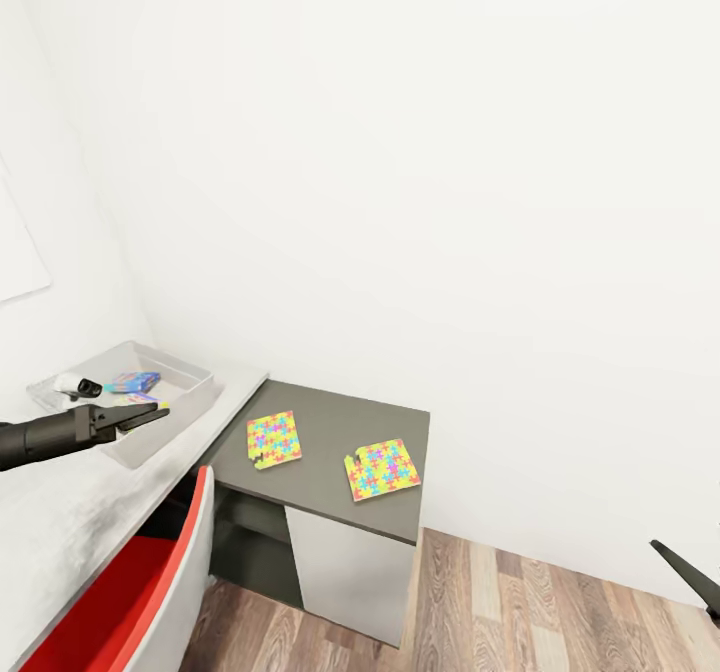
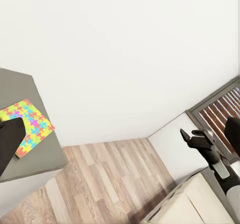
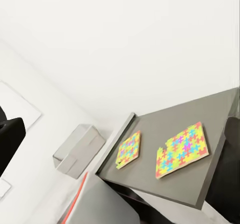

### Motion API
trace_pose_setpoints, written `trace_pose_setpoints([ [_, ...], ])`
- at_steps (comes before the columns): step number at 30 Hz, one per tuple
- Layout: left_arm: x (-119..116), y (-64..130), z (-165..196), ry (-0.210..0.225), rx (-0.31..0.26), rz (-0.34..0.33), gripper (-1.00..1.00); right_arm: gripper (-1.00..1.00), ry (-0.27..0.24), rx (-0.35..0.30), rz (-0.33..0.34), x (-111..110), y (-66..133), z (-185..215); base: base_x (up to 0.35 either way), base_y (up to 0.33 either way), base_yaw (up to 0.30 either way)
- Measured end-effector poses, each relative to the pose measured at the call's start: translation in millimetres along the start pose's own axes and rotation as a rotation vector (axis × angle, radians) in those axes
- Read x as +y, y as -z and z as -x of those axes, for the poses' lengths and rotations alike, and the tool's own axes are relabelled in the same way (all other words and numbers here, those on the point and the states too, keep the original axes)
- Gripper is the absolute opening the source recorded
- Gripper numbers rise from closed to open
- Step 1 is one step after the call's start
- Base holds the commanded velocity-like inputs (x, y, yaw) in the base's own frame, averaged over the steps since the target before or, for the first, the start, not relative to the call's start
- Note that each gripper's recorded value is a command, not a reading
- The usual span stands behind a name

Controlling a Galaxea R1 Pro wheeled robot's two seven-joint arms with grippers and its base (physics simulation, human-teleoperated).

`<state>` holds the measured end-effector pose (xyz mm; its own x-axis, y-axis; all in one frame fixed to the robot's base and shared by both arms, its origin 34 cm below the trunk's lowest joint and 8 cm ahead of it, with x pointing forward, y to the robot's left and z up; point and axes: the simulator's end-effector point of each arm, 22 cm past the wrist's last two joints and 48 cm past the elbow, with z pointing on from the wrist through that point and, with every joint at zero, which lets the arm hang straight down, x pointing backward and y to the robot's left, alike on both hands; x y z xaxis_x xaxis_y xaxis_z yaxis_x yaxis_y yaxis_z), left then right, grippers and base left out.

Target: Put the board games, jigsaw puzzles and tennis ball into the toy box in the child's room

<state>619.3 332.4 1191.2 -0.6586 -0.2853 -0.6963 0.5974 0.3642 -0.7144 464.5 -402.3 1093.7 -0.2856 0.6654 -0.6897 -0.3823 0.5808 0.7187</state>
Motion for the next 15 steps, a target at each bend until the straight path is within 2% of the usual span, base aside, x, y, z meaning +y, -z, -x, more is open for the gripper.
trace_pose_setpoints([
  [7, -3.8, -0.2, 0.6, -0.006, -0.004, -0.006, 1.00, 1.00, 0.003, -0.005, 0.003, 1.7, 0.8, 1.7, 0.000, -0.201, -0.208],
  [15, -8.2, -0.2, 1.1, -0.014, -0.005, -0.010, 1.00, 1.00, 0.007, -0.011, 0.005, 2.8, 1.3, 4.0, 0.000, -0.065, -0.212],
])
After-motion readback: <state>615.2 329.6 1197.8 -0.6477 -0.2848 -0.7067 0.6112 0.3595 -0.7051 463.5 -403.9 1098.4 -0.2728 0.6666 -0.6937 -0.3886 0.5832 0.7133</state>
